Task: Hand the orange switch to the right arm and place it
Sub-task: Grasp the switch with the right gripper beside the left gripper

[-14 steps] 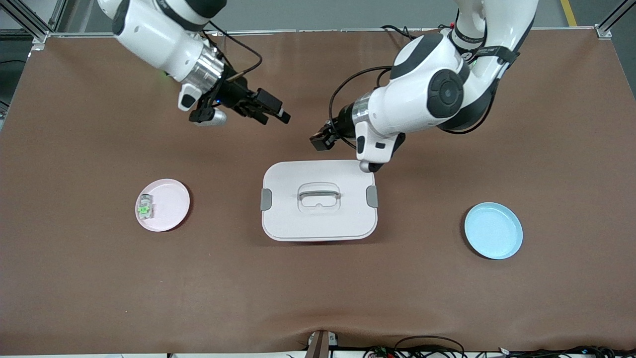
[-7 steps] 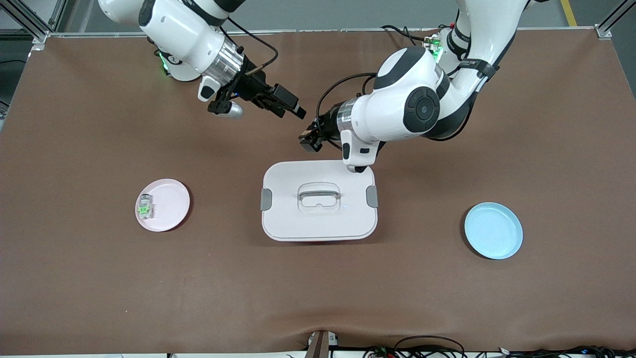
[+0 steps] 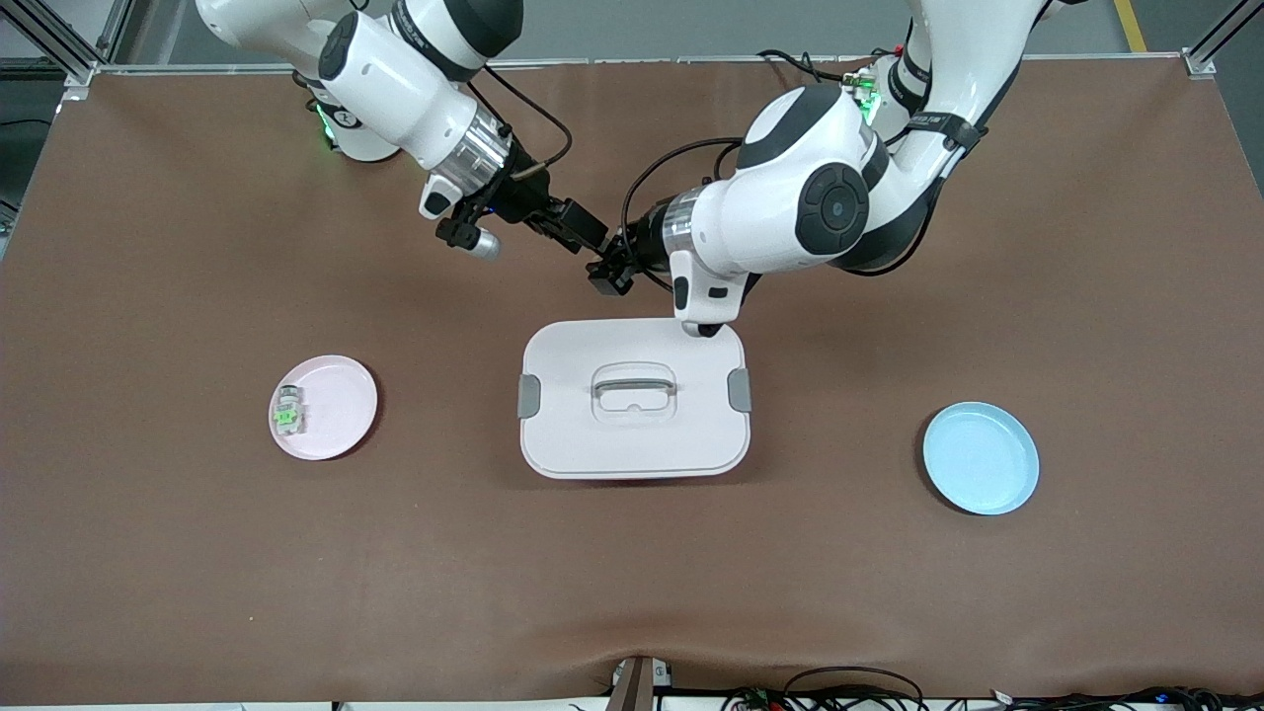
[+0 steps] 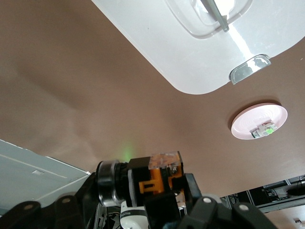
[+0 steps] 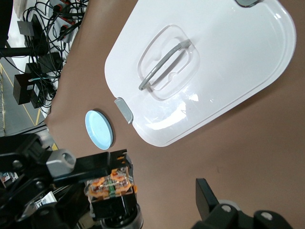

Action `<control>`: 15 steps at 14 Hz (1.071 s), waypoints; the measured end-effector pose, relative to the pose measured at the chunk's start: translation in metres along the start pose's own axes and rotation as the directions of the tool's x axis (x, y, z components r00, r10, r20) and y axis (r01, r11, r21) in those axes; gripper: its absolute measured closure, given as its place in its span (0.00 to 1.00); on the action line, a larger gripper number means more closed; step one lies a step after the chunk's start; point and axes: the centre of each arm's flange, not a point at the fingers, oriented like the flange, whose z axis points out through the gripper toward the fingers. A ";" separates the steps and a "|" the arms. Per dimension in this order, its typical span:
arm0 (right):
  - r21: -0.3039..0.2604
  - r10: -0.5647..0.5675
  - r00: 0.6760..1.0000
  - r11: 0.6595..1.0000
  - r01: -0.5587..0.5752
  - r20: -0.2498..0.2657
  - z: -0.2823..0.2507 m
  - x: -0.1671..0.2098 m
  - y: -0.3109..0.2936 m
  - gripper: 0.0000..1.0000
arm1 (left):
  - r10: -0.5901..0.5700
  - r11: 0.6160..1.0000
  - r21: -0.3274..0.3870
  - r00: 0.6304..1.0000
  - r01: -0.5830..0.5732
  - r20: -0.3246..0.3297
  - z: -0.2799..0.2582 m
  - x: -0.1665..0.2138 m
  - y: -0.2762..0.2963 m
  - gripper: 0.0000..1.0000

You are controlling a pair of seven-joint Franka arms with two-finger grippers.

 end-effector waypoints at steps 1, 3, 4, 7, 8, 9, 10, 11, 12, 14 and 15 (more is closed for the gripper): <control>0.004 0.001 1.000 1.000 -0.001 -0.003 0.001 -0.001 -0.001 0.00 | 0.002 1.000 0.000 1.000 -0.002 0.000 0.001 -0.002 0.000 0.26; 0.007 -0.004 1.000 1.000 0.004 -0.004 0.006 -0.006 -0.002 0.00 | 0.004 1.000 0.000 1.000 -0.004 0.001 0.001 -0.003 0.000 0.26; 0.006 -0.005 1.000 1.000 0.005 -0.003 0.008 -0.008 -0.001 0.00 | 0.004 1.000 -0.001 1.000 -0.004 0.001 0.000 -0.004 0.000 0.26; 0.007 -0.005 1.000 1.000 0.005 -0.004 0.009 -0.009 -0.001 0.00 | 0.004 1.000 -0.004 1.000 -0.004 0.001 -0.001 -0.003 0.001 0.26; 0.008 -0.005 1.000 1.000 0.005 -0.004 0.009 -0.009 -0.002 0.00 | 0.004 1.000 -0.004 1.000 -0.004 0.001 -0.001 -0.003 0.001 0.26; 0.008 -0.005 1.000 1.000 0.005 -0.004 0.009 -0.009 -0.002 0.05 | 0.004 1.000 -0.004 1.000 -0.004 0.000 -0.001 -0.003 0.001 0.26; 0.009 -0.005 1.000 1.000 0.005 -0.004 0.008 -0.009 -0.002 0.05 | 0.004 1.000 -0.004 1.000 -0.004 0.000 -0.002 -0.003 0.001 0.26; 0.013 -0.005 1.000 1.000 0.005 -0.006 0.008 -0.009 -0.003 0.14 | 0.004 1.000 -0.003 1.000 -0.004 0.001 -0.001 -0.003 0.001 0.26; 0.020 -0.006 1.000 1.000 0.006 -0.008 0.006 -0.009 -0.006 0.27 | 0.003 1.000 -0.001 1.000 -0.003 0.001 0.000 -0.003 0.001 0.26; 0.031 -0.008 1.000 1.000 0.008 -0.008 0.003 -0.009 -0.011 0.48 | 0.003 1.000 0.004 1.000 -0.003 0.003 0.004 -0.003 0.001 0.26; 0.031 -0.002 1.000 1.000 0.002 -0.006 0.002 -0.009 -0.011 0.59 | 0.002 1.000 0.005 1.000 -0.002 0.003 0.005 -0.003 0.001 0.26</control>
